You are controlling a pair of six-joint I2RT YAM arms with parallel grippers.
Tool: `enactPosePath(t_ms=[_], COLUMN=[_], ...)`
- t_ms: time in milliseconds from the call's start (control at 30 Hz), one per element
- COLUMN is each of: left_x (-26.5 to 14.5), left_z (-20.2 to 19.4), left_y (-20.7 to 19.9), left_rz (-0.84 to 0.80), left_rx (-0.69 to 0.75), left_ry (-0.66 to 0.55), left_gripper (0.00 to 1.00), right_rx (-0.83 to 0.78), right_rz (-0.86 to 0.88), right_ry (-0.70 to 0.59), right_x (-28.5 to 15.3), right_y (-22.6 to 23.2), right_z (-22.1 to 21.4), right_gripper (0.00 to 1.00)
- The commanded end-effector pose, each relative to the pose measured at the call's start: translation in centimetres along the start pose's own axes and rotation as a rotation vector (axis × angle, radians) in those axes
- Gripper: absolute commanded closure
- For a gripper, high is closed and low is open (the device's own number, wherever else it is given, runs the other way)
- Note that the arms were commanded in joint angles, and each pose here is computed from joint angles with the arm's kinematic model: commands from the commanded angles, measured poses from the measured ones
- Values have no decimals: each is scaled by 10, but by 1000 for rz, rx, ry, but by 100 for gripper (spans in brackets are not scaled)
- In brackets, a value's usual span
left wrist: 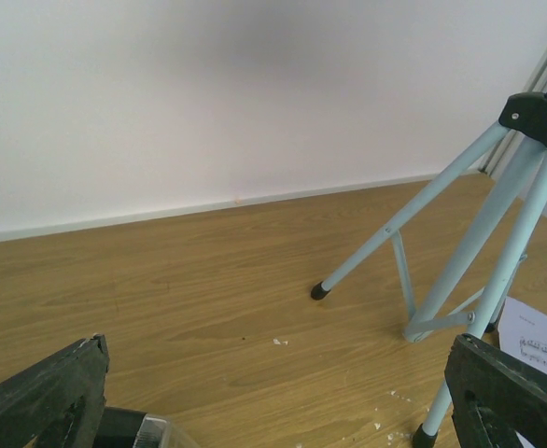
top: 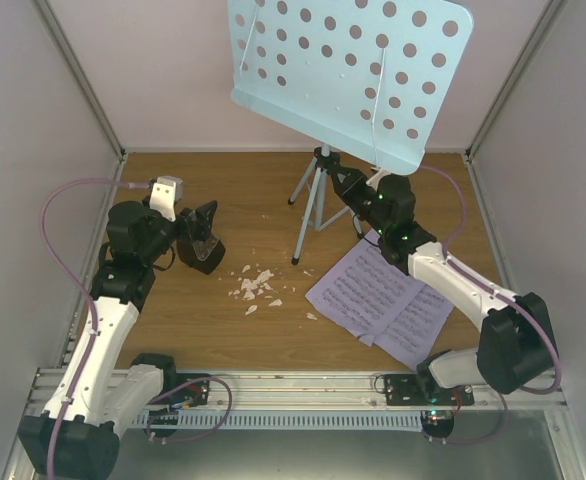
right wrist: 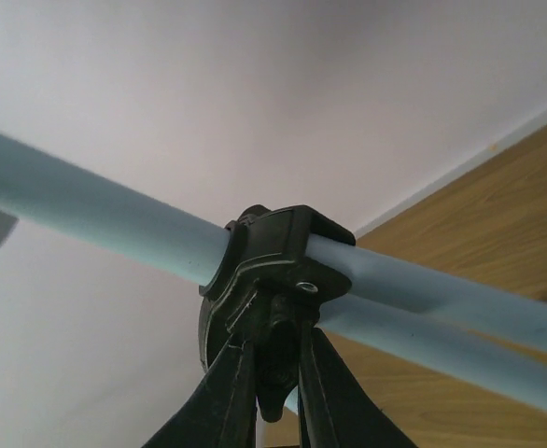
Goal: Pack up the instrument practice props
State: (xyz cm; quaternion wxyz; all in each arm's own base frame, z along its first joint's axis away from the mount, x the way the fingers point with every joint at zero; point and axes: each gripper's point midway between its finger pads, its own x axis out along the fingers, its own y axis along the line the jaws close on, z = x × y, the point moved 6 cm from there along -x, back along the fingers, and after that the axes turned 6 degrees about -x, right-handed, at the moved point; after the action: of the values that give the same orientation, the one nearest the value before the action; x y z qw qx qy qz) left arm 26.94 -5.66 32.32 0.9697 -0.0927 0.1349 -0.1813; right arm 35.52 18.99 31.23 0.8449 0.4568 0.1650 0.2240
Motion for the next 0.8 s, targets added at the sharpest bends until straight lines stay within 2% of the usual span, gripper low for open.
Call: enactPosePath(t_ms=[0, 233, 400, 433, 500, 567, 633, 700, 767], left_x=[0, 2, 2, 2, 2, 2, 3, 4, 4], left_z=[3, 1, 1, 0, 0, 0, -1, -2, -3], left_y=[-4, -4, -4, -5, -5, -6, -6, -7, -10], left_rz=[-20, -21, -22, -24, -25, -29, -31, -35, -54], left_rx=[17, 16, 17, 16, 18, 20, 23, 27, 34], left_ry=[-25, -18, -17, -16, -17, -16, -18, -13, -15], left_gripper=[2, 2, 2, 2, 2, 2, 2, 2, 3], right_rx=[-354, -658, -852, -881, -939, -987, -1013, -1018, -1004], right_rz=[-63, -52, -24, -23, -15, -2, 9, 23, 26], right_ry=[-52, -6, 6, 8, 18, 30, 10, -21, -44], right_x=[-3, 0, -3, -3, -3, -5, -13, -25, -38], right_y=[0, -1, -1, -1, 3, 9, 16, 19, 15], right_z=[7, -5, -9, -8, -8, -7, -2, -1, -2], right_gripper=[99, 99, 95, 91, 77, 58, 35, 23, 17])
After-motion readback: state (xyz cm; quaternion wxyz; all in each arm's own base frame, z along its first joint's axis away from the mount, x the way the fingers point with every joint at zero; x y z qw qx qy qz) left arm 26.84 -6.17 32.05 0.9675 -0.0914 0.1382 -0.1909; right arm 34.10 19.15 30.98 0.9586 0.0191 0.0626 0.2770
